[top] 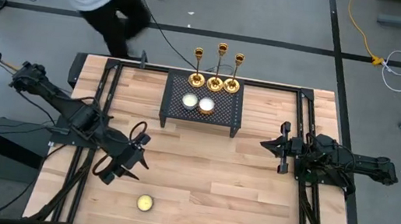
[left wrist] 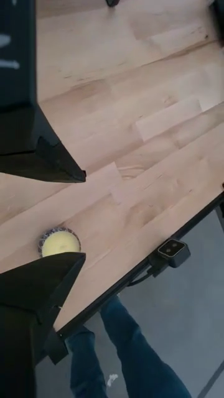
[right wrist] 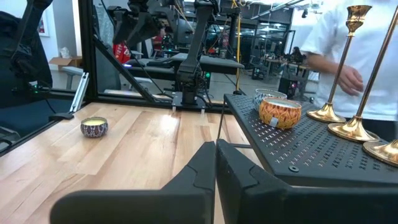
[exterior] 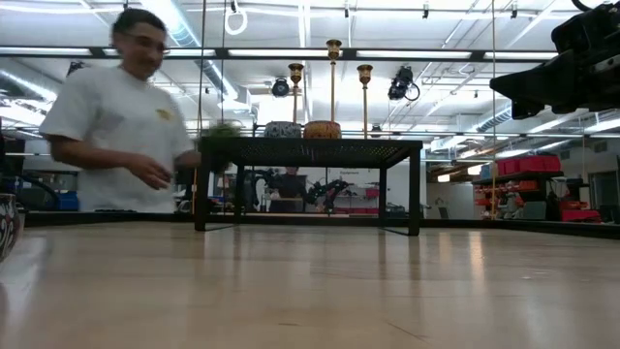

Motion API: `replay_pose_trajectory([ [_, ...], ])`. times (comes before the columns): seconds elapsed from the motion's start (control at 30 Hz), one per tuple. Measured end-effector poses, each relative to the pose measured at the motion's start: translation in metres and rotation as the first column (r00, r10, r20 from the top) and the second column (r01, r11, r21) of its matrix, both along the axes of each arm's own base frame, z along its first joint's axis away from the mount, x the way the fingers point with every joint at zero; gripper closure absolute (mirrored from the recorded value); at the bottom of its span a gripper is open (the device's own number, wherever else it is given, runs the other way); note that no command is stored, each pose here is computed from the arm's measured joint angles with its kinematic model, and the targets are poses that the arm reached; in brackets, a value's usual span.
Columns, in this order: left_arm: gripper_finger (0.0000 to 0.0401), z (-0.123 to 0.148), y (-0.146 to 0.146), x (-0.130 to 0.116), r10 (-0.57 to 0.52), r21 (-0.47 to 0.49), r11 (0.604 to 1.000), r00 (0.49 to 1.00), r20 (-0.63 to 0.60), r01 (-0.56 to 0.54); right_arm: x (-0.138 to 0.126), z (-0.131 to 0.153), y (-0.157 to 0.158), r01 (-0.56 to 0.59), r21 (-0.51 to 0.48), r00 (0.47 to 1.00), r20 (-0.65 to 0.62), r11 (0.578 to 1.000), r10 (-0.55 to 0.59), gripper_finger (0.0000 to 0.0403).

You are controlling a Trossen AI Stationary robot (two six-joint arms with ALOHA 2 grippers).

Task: Pick & Place candle stick holders
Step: Put the red scented candle on the shelf

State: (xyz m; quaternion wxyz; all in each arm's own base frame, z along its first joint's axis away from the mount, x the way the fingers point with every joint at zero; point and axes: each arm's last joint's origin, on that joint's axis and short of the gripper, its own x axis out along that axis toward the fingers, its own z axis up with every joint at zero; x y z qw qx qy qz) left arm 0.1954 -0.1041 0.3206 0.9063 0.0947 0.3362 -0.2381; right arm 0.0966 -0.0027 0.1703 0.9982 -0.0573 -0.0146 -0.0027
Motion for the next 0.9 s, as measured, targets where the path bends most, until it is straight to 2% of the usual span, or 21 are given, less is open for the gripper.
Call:
replay_pose_trajectory([
  [0.23, 0.0195, 0.000, -0.009, -0.005, -0.033, 0.023, 0.999, 0.999, 0.013, 0.033, 0.000, 0.000, 0.000, 0.000, 0.000, 1.000, 0.000, 1.000, 0.000, 0.0389],
  [0.63, 0.0116, -0.020, -0.040, -0.002, -0.139, 0.062, 0.988, 0.987, -0.075, 0.144, 0.000, 0.000, 0.000, 0.000, 0.000, 1.000, 0.000, 1.000, 0.000, 0.0389],
  [0.9, 0.0112, -0.035, -0.061, 0.006, -0.180, 0.074, 0.980, 0.979, -0.100, 0.187, 0.000, 0.000, 0.000, 0.000, 0.000, 1.000, 0.000, 1.000, 0.000, 0.0389],
])
